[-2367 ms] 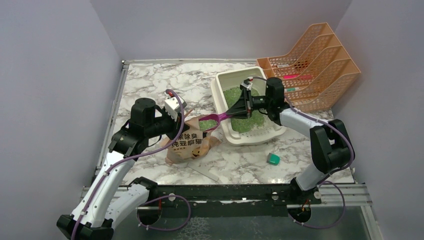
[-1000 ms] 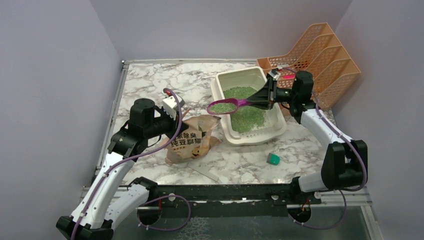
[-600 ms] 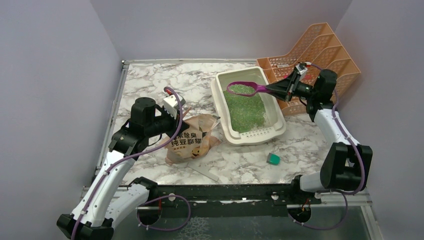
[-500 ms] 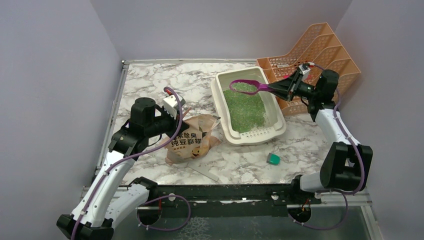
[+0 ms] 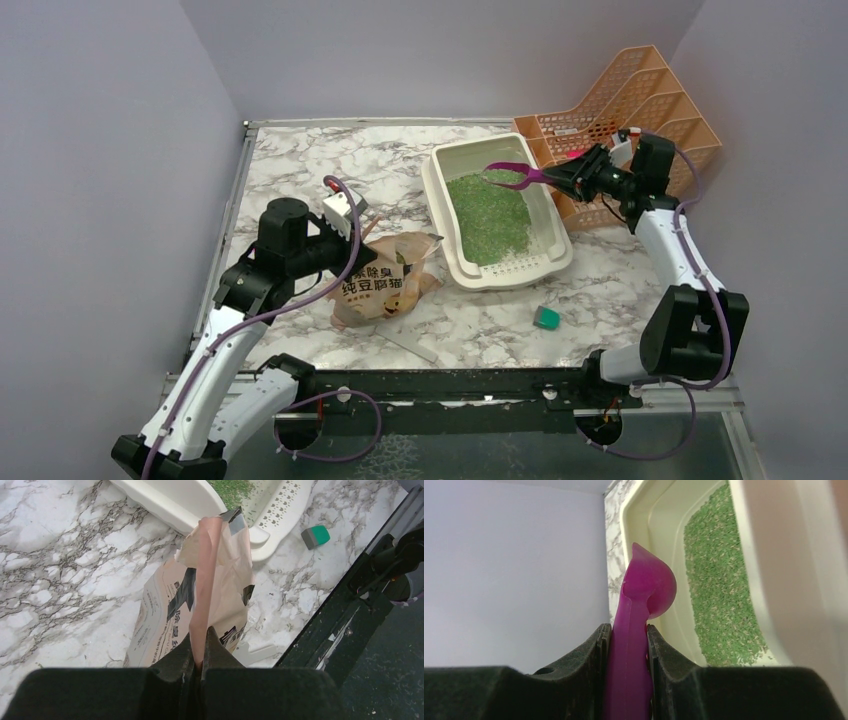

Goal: Fill the litter box with clean litter
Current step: Pour the cat litter into the litter box.

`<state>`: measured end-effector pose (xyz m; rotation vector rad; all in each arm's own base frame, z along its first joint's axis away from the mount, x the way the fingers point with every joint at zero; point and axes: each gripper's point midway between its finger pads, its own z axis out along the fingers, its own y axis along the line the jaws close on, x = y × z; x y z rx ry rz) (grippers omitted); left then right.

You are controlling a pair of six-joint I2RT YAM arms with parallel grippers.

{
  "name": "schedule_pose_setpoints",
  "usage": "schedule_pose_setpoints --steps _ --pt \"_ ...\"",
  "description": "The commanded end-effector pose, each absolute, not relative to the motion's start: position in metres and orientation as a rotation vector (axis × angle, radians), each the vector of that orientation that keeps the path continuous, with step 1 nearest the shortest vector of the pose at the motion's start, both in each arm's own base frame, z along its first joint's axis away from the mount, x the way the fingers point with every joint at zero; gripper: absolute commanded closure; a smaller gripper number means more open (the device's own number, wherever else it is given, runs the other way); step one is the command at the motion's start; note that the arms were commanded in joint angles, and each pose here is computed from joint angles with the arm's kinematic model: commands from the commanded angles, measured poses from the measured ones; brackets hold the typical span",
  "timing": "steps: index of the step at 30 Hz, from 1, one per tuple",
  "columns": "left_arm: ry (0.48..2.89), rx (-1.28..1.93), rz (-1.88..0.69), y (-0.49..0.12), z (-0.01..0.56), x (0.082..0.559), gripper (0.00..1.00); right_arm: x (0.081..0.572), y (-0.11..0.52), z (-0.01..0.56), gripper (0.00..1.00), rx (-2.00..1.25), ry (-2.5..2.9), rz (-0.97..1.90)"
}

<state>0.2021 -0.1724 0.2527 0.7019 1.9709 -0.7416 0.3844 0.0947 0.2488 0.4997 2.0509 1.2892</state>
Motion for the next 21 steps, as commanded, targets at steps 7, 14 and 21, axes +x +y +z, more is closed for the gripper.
schedule_pose_setpoints --steps 7,14,21 --pt "1.839 0.699 -0.745 -0.174 0.292 0.201 1.00 0.435 0.095 0.229 0.99 0.554 2.070 1.070" --pt "1.826 0.700 -0.752 -0.174 0.297 0.198 1.00 0.448 0.102 0.231 0.99 0.527 2.058 1.083" --pt "1.835 0.702 -0.756 -0.175 0.294 0.199 1.00 0.413 0.104 0.219 0.99 0.490 2.143 1.055"
